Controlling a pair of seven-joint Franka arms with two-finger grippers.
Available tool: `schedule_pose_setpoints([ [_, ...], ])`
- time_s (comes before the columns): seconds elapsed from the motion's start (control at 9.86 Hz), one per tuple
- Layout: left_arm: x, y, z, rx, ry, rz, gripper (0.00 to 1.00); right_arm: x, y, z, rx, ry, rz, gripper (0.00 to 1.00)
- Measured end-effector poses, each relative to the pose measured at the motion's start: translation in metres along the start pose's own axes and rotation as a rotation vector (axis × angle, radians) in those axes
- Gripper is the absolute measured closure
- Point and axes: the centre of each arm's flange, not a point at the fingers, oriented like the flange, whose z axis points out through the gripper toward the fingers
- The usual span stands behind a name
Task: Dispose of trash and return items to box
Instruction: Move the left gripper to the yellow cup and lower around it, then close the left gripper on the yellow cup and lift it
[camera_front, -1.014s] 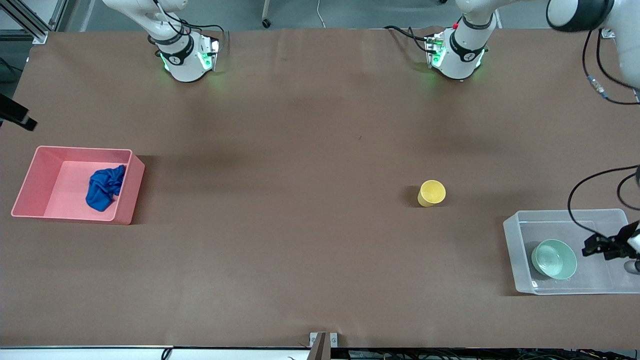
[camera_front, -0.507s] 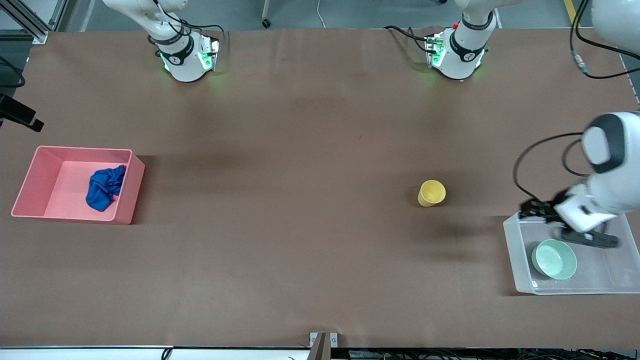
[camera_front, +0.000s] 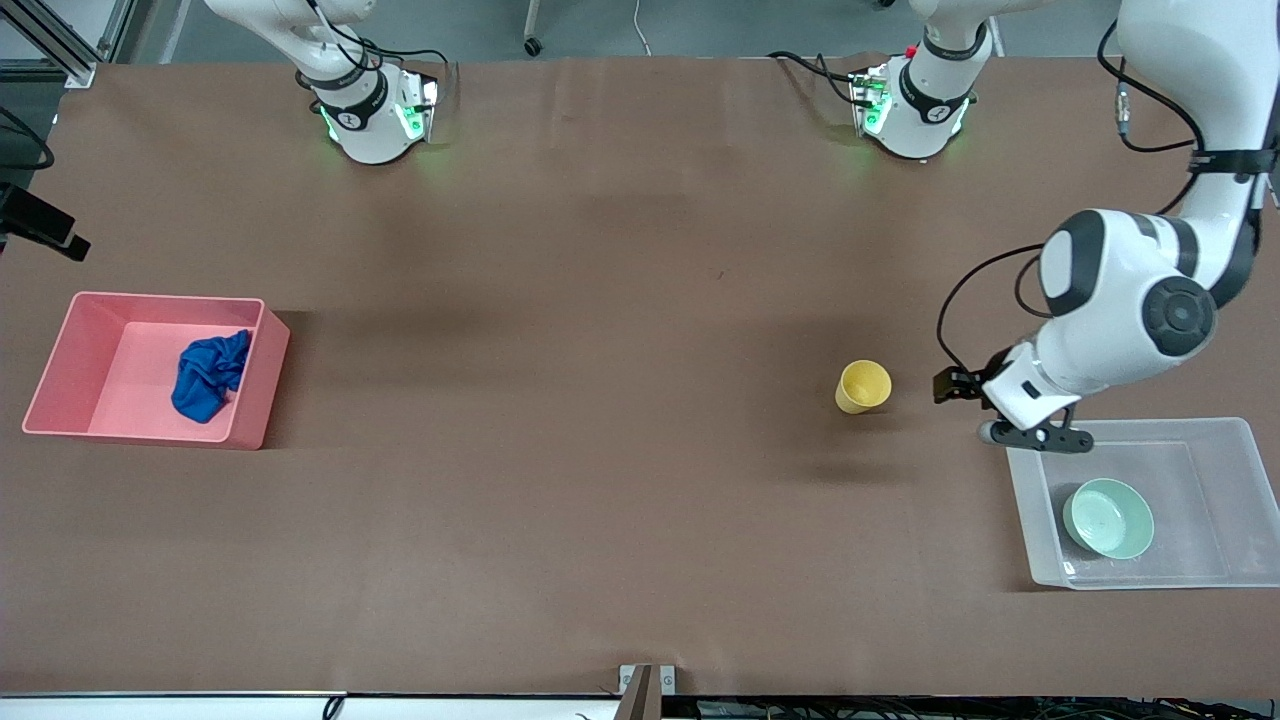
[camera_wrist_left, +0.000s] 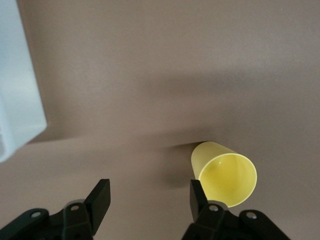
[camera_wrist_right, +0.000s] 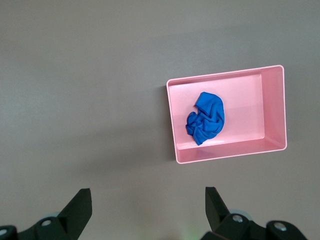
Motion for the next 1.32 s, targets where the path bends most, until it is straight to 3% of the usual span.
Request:
schedule_pose_setpoints([
  [0.41,-0.041,0.028,0.058,-0.011,0.074,-0.017,0.27,0.0,0.001,0.0,0.0,-0.002,-0.005,0.0],
  [0.81,-0.052,0.043,0.079,-0.017,0.07,0.0,0.3,0.0,0.001,0.0,-0.001,-0.002,-0.004,0.0],
  [1.01,-0.056,0.055,0.095,0.025,0.052,0.027,0.33,0.0,0.001,0.0,-0.001,-0.002,-0.004,0.0],
  [1.12,-0.057,0.056,0.1,0.049,0.051,0.022,0.41,0.0,0.001,0.0,-0.001,-0.002,-0.004,0.0],
  [1.32,-0.057,0.057,0.106,0.078,0.057,0.021,0.74,0.0,0.002,0.0,-0.001,-0.002,-0.003,0.0],
])
